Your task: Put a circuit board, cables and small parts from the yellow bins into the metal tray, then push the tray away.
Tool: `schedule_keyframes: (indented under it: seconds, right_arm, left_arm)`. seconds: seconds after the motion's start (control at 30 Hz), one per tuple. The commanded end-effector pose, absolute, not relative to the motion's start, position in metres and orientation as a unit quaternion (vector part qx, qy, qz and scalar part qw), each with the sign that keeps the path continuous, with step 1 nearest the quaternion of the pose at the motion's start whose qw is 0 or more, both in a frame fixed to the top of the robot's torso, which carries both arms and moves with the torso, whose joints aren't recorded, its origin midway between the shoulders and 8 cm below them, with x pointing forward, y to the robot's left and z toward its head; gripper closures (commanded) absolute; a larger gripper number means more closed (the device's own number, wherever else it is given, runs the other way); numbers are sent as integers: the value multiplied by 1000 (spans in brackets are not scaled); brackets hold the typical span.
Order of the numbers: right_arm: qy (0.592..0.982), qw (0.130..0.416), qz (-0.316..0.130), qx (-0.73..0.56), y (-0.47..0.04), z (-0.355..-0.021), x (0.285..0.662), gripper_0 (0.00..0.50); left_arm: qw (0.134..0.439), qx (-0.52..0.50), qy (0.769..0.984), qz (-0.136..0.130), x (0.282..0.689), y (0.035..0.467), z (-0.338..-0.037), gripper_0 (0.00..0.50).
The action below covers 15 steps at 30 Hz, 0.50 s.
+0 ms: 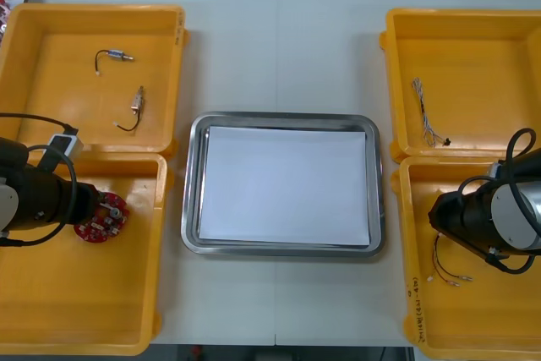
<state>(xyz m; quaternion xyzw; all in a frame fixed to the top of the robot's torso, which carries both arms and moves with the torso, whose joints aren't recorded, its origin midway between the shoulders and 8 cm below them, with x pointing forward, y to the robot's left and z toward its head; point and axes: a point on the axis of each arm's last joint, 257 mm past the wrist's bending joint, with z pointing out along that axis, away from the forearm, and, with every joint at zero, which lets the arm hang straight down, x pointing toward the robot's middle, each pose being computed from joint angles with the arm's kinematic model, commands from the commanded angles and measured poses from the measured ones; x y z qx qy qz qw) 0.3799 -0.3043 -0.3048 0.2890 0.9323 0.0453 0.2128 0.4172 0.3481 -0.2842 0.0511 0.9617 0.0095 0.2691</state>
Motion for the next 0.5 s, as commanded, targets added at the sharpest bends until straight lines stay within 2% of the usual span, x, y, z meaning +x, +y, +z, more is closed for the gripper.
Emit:
schedule_keyframes:
  seconds: [0.03, 0.23, 0.4, 0.5]
  right_arm:
    - [925, 206, 59, 313, -291, -309, 377, 0]
    - [922, 199, 65, 326, -286, -317, 377, 0]
    - [920, 195, 66, 332, -286, -320, 377, 0]
    - [919, 193, 67, 337, -287, -323, 377, 0]
  left_arm:
    - [269, 89, 959, 7, 414, 339, -287, 500]
    - [274, 83, 958, 11, 414, 345, -267, 500]
    - [270, 70, 960, 2, 409, 350, -242, 500]
    - [269, 68, 961, 9, 404, 355, -228, 500]
